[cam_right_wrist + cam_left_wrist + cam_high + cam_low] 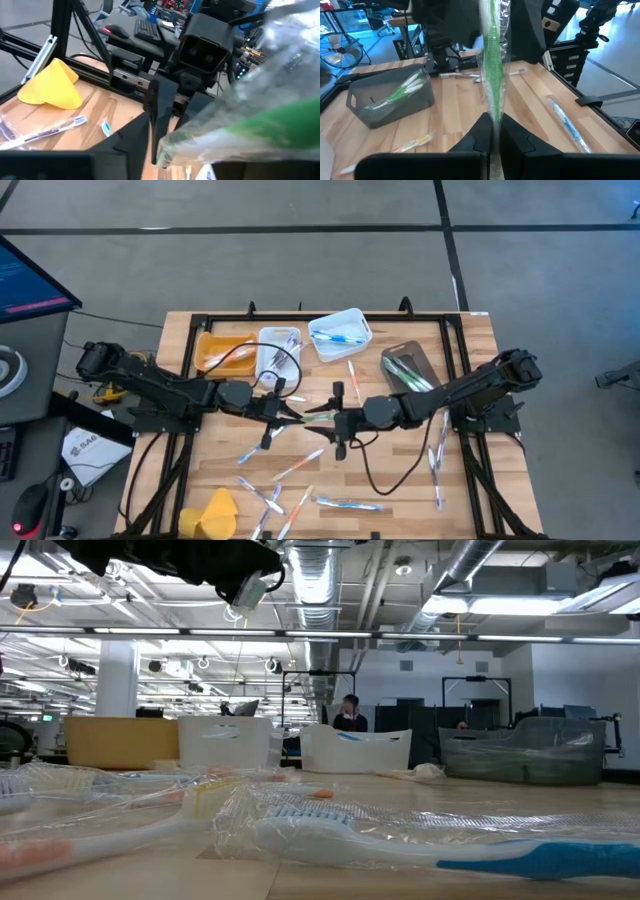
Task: Pick & Place Toothbrushes
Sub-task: Put the green toothbrush into the black bin
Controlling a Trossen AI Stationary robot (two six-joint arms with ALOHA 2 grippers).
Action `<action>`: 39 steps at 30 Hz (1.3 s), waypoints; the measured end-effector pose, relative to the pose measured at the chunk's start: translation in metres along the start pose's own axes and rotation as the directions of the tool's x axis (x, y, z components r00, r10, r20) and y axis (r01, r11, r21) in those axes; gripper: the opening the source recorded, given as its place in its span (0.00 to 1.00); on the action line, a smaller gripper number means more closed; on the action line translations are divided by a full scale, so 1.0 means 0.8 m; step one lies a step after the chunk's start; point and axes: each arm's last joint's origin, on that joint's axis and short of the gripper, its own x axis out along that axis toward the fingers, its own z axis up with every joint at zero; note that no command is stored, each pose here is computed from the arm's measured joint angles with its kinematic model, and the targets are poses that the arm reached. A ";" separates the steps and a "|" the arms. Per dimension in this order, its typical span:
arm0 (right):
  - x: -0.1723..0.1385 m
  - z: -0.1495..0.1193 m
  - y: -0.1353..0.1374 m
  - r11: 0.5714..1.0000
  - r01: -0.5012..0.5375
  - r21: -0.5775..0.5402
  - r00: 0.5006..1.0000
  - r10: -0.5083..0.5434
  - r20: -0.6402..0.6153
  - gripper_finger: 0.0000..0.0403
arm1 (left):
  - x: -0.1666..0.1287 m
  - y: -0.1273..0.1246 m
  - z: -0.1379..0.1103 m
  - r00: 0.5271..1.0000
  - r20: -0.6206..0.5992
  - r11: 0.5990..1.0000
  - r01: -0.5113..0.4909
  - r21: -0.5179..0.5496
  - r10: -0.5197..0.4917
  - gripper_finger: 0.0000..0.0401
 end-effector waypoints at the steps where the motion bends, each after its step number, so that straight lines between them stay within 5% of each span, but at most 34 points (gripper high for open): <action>1: 0.000 0.000 0.000 1.000 0.000 0.000 1.000 0.000 0.000 0.38 | 0.000 0.000 0.000 1.000 0.000 1.000 0.000 0.000 0.000 0.02; 8: -0.001 -0.002 0.005 0.996 -0.026 -0.088 0.999 0.024 -0.026 0.08 | 0.000 0.000 -0.001 1.000 -0.005 1.000 0.009 0.007 -0.009 0.04; 29: -0.004 -0.005 0.011 0.996 0.009 -0.094 0.997 -0.016 -0.077 0.08 | 0.000 0.000 0.000 1.000 0.000 1.000 0.000 -0.001 0.000 0.41; 39: -0.019 0.023 0.020 0.998 0.067 -0.012 0.912 -0.066 -0.405 0.08 | 0.000 0.000 -0.002 1.000 -0.014 1.000 0.001 0.000 -0.001 0.50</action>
